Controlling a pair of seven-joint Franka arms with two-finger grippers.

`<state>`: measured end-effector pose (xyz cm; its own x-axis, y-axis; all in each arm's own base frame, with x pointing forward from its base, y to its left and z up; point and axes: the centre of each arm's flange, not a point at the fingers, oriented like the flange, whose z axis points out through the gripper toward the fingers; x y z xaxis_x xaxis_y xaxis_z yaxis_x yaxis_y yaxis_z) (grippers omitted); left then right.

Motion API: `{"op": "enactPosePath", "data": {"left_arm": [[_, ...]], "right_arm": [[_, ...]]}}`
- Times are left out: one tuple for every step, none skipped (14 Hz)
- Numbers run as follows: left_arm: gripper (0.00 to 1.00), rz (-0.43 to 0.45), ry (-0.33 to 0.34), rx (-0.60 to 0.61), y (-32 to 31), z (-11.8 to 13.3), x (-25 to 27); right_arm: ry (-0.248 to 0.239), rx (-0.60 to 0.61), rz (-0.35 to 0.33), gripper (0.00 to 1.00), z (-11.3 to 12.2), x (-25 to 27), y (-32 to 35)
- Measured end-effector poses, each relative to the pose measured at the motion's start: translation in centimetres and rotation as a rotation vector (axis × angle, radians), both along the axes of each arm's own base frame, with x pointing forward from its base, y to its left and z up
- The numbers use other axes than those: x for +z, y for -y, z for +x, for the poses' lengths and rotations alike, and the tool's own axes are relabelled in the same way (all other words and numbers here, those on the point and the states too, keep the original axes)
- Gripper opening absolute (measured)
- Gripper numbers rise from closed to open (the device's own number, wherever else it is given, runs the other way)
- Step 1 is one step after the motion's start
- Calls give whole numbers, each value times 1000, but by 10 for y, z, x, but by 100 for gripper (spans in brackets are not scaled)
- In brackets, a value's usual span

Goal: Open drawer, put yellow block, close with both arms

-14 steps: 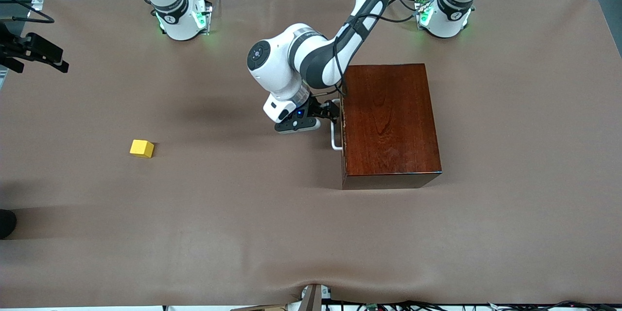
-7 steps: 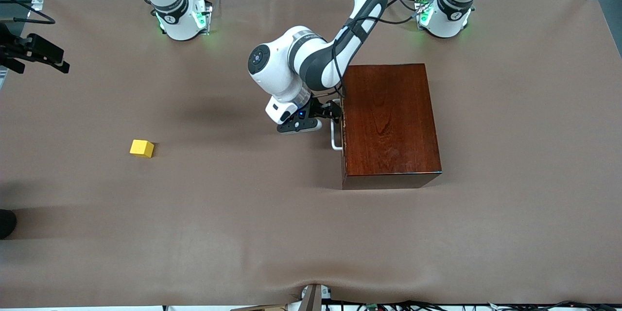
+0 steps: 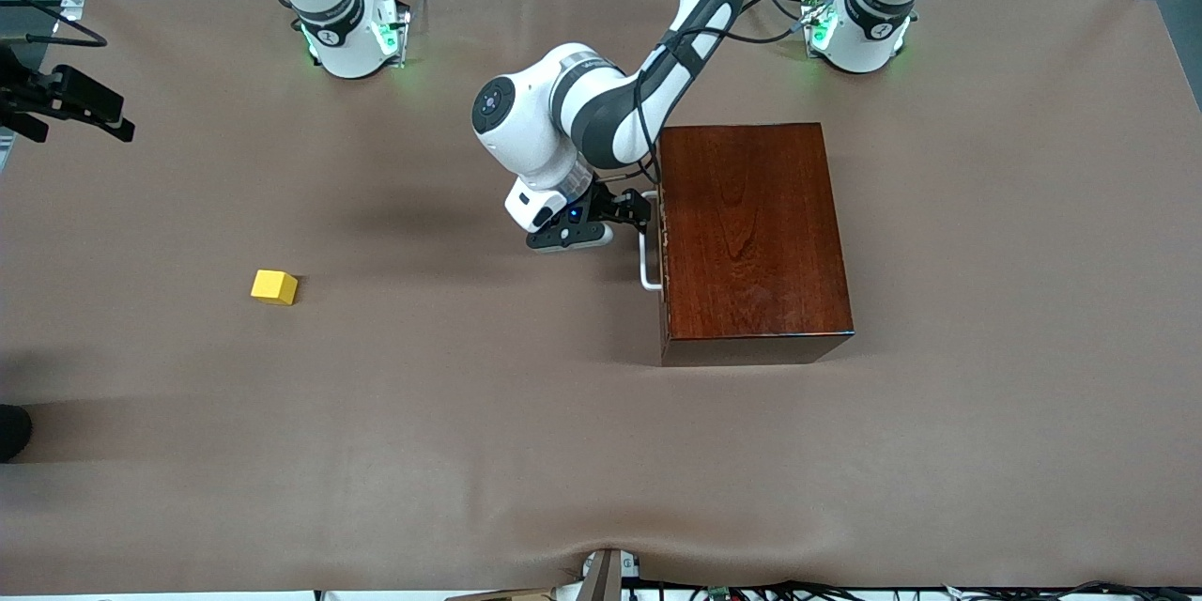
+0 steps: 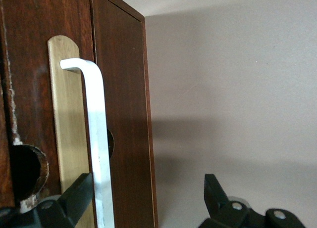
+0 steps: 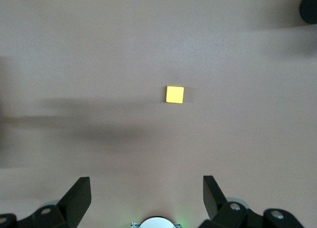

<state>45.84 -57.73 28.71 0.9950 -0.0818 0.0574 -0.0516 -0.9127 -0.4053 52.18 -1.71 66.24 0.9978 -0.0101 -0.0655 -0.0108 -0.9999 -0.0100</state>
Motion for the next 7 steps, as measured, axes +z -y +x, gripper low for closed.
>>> {"op": "enactPosePath", "data": {"left_arm": [[100,0,0,0,0,0,0],[100,0,1,5,-1,1,0],[100,-1,7,20,-1,1,-1],[100,-3,15,40,-2,2,-1],[100,-5,20,55,-2,2,-1],[100,-7,20,63,-2,3,-1],[100,-10,19,72,-3,3,-1]], "right_arm": [[0,0,0,100,0,0,0],[0,0,0,100,0,0,0],[0,0,0,100,0,0,0],[-1,0,0,100,0,0,0],[-1,0,0,100,0,0,0],[-1,0,0,100,0,0,0],[-1,0,0,100,0,0,0]]}}
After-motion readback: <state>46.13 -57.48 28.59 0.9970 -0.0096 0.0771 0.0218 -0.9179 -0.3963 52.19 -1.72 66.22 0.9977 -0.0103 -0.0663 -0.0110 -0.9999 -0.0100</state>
